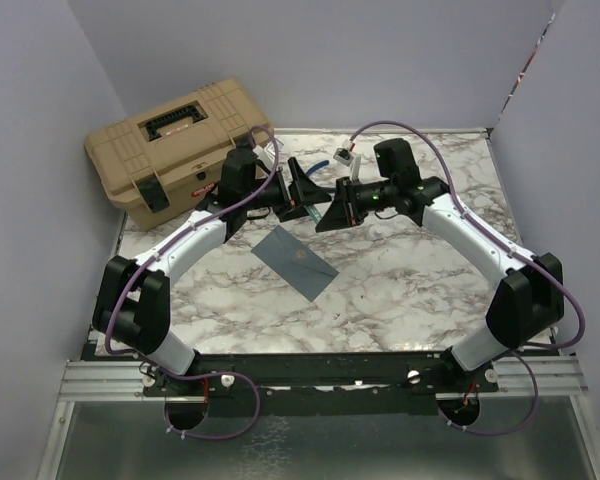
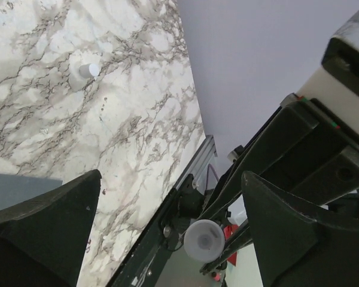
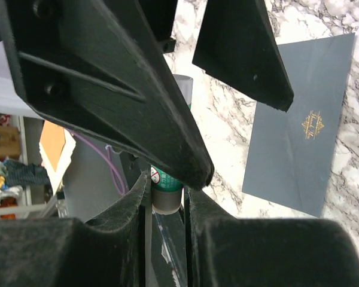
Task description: Place the letter into the envelope and seal it
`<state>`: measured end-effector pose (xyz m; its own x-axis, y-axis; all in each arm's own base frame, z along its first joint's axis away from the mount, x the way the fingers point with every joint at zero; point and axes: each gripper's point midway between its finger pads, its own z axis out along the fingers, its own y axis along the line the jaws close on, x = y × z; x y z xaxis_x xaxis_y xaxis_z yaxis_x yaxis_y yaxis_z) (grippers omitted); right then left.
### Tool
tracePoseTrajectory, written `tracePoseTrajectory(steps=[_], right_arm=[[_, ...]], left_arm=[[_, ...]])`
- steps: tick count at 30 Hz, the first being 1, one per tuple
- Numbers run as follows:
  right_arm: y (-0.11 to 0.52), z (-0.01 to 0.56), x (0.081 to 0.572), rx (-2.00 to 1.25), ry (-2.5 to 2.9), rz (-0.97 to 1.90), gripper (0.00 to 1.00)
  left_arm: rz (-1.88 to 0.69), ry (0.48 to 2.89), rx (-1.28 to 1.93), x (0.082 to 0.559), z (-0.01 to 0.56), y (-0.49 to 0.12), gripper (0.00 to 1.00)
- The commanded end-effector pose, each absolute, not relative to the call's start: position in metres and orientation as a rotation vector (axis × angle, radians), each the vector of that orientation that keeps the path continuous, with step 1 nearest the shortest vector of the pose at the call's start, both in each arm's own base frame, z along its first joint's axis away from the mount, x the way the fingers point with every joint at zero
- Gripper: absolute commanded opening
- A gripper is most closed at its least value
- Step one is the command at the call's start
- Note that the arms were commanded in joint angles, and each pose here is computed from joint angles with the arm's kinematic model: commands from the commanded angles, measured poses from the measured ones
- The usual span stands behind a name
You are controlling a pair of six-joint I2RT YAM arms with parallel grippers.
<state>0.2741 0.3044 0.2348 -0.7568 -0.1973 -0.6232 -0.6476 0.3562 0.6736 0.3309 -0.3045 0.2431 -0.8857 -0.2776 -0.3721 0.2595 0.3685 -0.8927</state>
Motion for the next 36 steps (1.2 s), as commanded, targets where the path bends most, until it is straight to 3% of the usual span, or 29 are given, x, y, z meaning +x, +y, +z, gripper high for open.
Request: tracePoseTrajectory(steps=[1,6,19,24,29,32,33,34,36], right_arm=[[0.303,0.227,0.261,-0.865,2.212,1.412,0.00],[0.300,0.217,0.266,-0.860,2.268,1.368,0.00],[0.298,0.209,0.268,-0.893,2.283,1.340,0.00],[0.299,0.206,0.268,-0.906,2.282,1.343,0.00],[0.300,0.210,0.267,-0.925,2.253,1.360,0.00],[0.302,0.219,0.268,-0.904,2.219,1.364,0.00],[0.302,0.221,0.270,-0.885,2.215,1.352,0.02],[0.302,0.222,0.272,-0.869,2.210,1.341,0.10],[0.302,0.226,0.275,-0.829,2.200,1.332,0.33]], left_arm=[[-1.574,2.181,0.102,0.314,0.247,-0.304,0.95],[-1.578,2.212,0.136,0.310,0.243,-0.302,0.71],[-1.659,2.321,0.110,0.289,0.225,-0.298,0.39],[-1.721,2.334,0.146,0.279,0.227,-0.299,0.34],[-1.734,2.339,0.152,0.278,0.227,-0.299,0.00],[-1.725,2.333,0.146,0.280,0.228,-0.299,0.00],[-1.713,2.327,0.143,0.282,0.229,-0.300,0.00],[-1.705,2.323,0.138,0.284,0.230,-0.300,0.00],[-1.693,2.319,0.120,0.289,0.232,-0.300,0.00]])
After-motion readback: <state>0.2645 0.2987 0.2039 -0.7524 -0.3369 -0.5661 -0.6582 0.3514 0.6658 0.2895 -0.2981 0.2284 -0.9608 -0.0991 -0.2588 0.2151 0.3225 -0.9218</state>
